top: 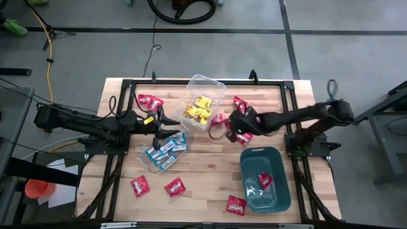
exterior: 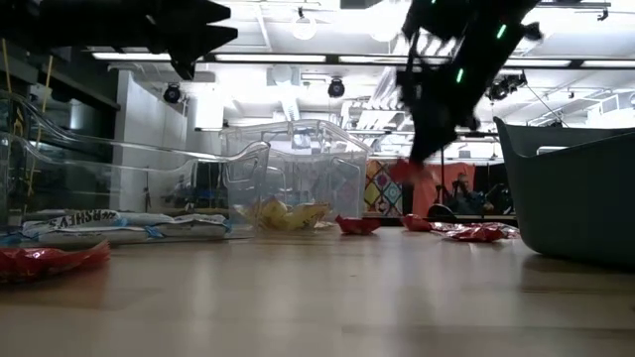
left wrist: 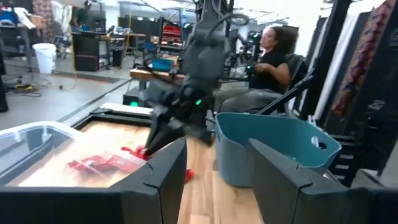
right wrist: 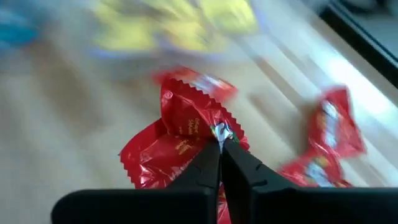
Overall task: Sort candy
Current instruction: Put the red candy into the blue bin
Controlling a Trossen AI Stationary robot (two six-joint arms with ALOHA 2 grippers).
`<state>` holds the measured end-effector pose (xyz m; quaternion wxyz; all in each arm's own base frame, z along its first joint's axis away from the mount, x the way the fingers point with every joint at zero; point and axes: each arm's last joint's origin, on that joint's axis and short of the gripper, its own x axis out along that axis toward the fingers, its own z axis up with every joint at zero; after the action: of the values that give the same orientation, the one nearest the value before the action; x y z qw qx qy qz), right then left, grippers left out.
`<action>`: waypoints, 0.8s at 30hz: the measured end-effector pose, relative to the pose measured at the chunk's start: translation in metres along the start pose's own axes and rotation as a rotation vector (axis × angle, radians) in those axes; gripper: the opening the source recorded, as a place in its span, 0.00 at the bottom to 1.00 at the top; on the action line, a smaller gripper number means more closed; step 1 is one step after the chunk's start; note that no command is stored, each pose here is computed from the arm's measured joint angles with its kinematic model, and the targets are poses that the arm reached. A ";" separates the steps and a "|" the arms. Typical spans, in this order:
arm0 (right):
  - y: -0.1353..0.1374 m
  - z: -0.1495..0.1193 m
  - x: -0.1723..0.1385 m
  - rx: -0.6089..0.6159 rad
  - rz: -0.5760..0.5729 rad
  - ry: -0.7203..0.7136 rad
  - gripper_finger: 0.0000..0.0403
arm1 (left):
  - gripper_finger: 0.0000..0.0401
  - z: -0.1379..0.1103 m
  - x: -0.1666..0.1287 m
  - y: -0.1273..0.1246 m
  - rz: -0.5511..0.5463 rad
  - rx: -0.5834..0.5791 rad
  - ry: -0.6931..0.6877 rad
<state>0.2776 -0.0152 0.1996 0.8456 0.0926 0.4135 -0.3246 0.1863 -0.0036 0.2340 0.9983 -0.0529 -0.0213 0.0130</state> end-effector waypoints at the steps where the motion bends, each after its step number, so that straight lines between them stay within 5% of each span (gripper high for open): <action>1: 0.004 0.001 -0.013 -0.014 0.041 -0.037 0.01 | 0.38 0.000 0.000 0.000 -0.005 -0.007 0.000; 13: 0.063 -0.058 -0.133 -0.334 0.514 -0.201 0.00 | 0.38 0.014 0.002 -0.007 -0.191 -0.038 -0.049; 24: 0.068 -0.085 -0.152 -0.122 0.516 -0.136 0.00 | 0.38 0.020 0.002 -0.008 -0.200 0.073 -0.106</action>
<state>0.1976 0.1451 0.2529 0.9302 0.1217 0.3372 -0.0785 0.1872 -0.0092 0.2547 0.9933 -0.0133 -0.0789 -0.0831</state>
